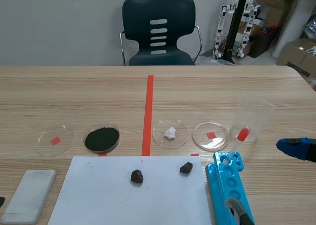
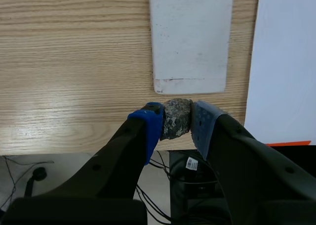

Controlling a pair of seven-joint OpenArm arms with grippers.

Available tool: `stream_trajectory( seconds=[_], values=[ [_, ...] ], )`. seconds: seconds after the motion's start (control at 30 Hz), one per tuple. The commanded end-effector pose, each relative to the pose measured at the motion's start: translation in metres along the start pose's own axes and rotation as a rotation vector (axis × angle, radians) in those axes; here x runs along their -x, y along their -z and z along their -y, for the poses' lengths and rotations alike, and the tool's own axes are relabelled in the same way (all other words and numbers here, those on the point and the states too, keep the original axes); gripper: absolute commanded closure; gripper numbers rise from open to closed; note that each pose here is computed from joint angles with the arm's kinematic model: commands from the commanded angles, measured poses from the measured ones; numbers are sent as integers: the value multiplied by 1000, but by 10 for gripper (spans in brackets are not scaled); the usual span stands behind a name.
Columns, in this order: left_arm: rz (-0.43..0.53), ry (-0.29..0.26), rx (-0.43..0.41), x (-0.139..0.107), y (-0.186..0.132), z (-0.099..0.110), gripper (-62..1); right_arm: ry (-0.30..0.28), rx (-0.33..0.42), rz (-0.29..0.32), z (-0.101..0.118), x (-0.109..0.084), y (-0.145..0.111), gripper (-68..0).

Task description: Rub the mineral on the streak plate below the first streak

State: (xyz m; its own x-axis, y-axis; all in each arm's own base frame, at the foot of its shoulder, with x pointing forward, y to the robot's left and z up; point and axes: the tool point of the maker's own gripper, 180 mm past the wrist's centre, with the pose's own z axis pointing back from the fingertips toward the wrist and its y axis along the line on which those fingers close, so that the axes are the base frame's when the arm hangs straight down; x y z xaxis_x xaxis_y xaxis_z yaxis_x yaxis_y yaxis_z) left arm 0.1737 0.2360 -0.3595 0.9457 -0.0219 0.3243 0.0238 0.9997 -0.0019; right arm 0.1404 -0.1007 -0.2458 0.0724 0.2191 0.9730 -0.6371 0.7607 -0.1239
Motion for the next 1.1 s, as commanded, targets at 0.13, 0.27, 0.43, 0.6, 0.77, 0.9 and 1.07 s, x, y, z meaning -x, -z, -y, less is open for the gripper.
stream_trajectory(
  seconds=[0.13, 0.27, 0.43, 0.6, 0.77, 0.9, 1.07],
  values=[
    [-2, 41, 51, -6, 8, 19, -116, 3, 3, 30, 1, -8, 1, -653],
    [-14, 53, 69, -6, 15, 26, -116, 3, 3, 30, 1, -8, 1, -653],
    [-17, 59, 81, -9, 23, 31, -116, 3, 3, 31, 1, -8, 1, -653],
    [-36, 50, 77, -8, 34, 28, -116, 3, 3, 30, 1, -8, 1, -653],
    [-48, 36, 74, -6, 42, 26, -116, 3, 3, 30, 1, -8, 1, -653],
    [-49, 29, 68, -7, 44, 23, -116, 3, 3, 30, 1, -8, 1, -653],
    [-47, 21, 64, -7, 44, 22, -116, 3, 3, 30, 1, -8, 1, -653]
  ],
)
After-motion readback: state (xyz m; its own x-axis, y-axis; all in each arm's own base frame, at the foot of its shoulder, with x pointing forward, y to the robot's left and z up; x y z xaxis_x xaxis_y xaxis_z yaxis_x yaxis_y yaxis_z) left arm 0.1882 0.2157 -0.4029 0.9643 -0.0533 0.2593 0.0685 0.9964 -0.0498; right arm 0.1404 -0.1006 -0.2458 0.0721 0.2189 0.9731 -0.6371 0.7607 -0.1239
